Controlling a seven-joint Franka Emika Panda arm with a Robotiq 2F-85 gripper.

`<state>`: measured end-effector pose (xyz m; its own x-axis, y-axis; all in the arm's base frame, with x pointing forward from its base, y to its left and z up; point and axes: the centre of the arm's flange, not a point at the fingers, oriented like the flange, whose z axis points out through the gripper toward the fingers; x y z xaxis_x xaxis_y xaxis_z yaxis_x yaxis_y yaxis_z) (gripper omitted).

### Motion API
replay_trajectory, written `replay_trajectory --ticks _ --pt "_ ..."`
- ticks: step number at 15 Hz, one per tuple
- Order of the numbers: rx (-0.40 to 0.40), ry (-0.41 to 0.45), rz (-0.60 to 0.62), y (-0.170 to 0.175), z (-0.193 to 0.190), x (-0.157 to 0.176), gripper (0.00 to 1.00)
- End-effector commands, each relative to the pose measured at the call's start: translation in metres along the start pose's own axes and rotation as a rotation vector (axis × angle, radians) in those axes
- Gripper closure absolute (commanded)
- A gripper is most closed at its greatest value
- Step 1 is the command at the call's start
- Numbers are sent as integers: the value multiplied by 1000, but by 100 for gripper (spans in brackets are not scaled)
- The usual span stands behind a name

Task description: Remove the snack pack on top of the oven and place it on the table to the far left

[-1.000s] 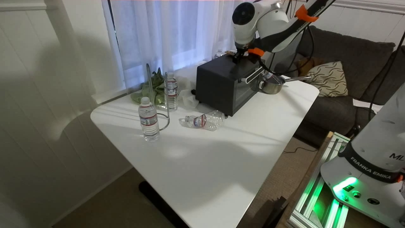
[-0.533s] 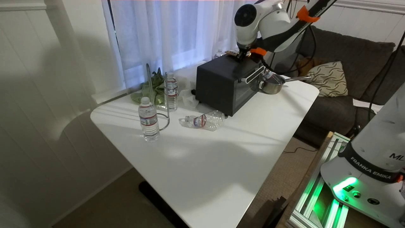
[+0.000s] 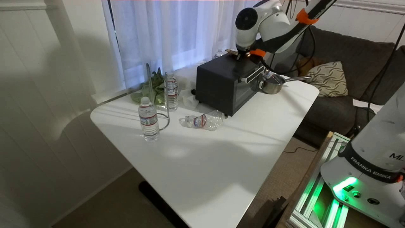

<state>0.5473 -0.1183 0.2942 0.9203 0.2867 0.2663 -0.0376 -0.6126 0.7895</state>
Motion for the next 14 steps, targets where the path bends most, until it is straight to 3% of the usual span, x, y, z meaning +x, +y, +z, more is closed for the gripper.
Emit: replay_trajectory --ticks 1,7,11,14 --pt "16 68 -22 -5 5 1 98" --pt "20 105 -13 13 -18 2 100" --pt "43 167 37 38 -62 5 100" --pt "119 268 57 56 -111 -1 100"
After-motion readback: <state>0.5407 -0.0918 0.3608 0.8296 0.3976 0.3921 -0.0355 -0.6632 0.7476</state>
